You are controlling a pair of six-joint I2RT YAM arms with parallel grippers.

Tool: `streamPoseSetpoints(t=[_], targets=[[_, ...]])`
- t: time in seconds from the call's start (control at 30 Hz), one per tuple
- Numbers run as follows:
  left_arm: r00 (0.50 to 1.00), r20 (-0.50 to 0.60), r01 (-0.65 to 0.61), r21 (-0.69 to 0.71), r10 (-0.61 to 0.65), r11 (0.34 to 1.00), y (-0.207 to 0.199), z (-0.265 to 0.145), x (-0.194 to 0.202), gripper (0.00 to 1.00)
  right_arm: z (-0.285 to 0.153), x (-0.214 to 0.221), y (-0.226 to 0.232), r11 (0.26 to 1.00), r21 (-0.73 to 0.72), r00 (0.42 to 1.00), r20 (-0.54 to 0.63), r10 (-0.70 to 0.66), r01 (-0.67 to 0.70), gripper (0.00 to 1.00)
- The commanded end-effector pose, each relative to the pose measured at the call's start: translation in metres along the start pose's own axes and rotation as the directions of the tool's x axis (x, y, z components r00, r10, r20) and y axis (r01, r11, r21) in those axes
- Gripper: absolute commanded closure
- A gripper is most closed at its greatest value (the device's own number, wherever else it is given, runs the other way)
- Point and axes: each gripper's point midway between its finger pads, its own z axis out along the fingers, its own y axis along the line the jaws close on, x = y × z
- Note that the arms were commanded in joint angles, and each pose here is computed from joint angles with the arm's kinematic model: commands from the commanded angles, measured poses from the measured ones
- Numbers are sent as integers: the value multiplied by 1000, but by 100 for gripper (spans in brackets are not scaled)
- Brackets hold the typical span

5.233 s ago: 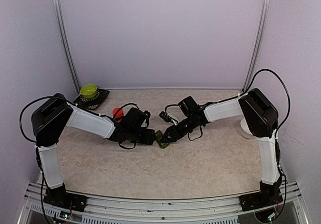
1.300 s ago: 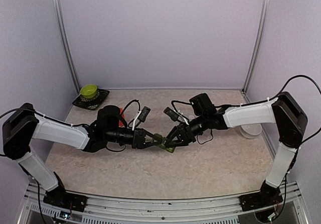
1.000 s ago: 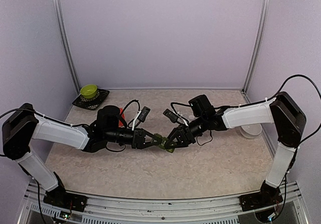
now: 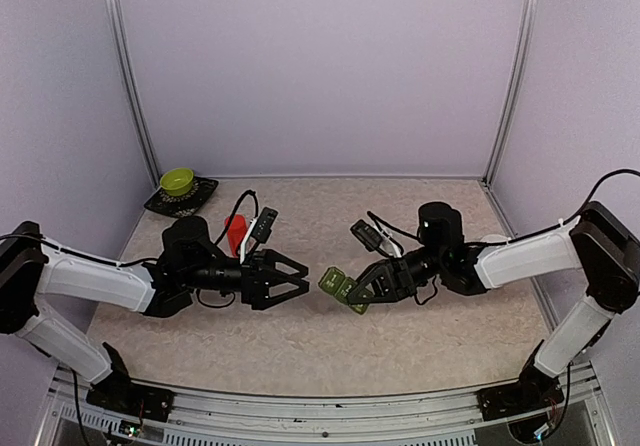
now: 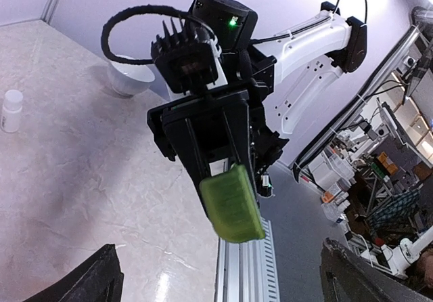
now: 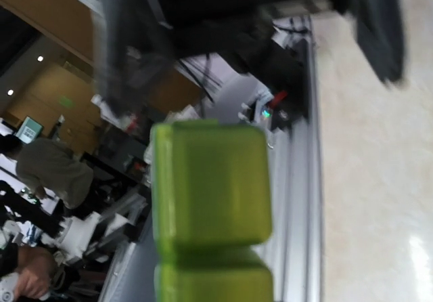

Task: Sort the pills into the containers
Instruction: Pass from the left arm to the right, then open the lid of the pill container.

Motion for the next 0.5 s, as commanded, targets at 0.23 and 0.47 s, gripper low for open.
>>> streamPoseSetpoints(t=[0.23,0.47], targets=[[929,-71,-352,131,363,927,-32,16,-4,1,4,-4,67,992,-127,1000,5,-4,4,92],[768,-46,-624,170,639,763,-45,17,4,1,5,10,81,990,-140,999,-44,18,-24,92]])
